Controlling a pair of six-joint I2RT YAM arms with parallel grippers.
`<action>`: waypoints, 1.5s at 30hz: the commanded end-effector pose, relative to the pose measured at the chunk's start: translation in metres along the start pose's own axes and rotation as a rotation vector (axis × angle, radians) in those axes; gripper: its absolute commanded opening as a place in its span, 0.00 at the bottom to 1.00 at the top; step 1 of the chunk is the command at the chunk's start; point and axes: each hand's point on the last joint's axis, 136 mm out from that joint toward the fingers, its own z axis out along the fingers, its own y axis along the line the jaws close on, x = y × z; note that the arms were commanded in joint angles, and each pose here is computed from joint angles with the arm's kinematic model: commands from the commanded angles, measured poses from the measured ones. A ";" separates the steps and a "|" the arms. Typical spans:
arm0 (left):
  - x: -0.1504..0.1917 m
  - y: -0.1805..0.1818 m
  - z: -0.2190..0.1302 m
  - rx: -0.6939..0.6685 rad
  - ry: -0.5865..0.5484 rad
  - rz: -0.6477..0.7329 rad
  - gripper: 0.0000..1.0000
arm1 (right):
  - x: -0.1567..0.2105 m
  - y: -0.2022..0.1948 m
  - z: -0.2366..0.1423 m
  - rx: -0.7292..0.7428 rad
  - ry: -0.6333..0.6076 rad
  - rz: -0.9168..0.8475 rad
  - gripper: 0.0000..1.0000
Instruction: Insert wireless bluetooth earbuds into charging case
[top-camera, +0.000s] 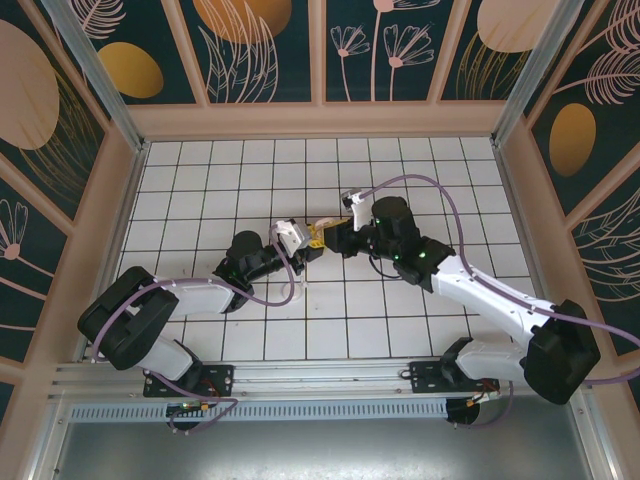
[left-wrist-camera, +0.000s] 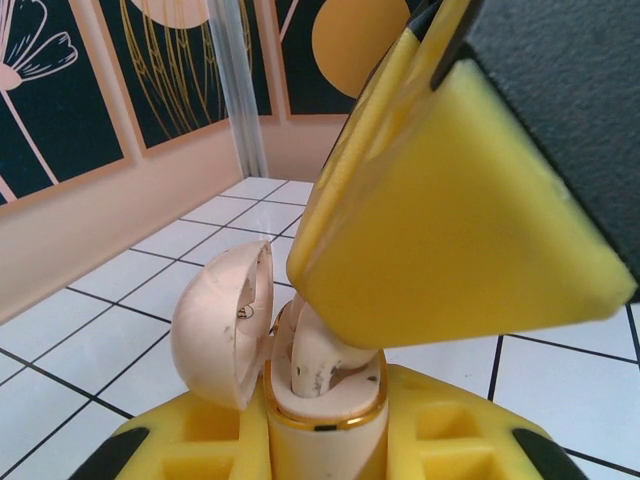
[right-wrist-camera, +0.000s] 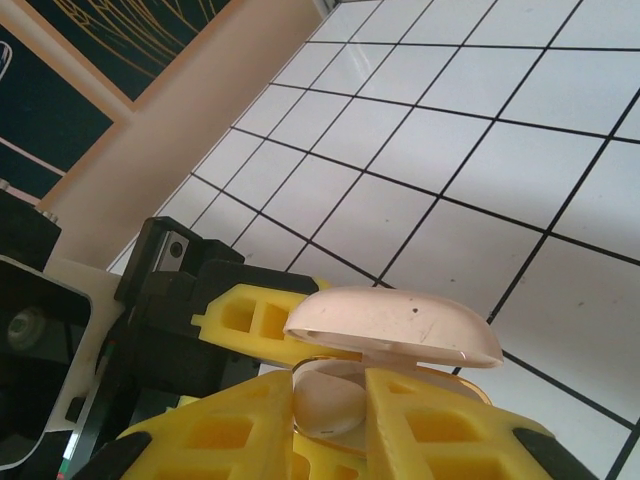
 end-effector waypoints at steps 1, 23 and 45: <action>-0.059 -0.034 -0.001 0.175 -0.175 0.109 0.10 | 0.002 -0.010 0.004 0.061 0.035 -0.038 0.25; -0.053 -0.035 0.000 0.186 -0.158 0.091 0.10 | -0.059 0.031 -0.058 -0.142 -0.184 -0.122 0.44; -0.060 -0.040 -0.001 0.216 -0.175 0.084 0.11 | -0.032 0.010 -0.052 -0.272 -0.043 0.033 0.60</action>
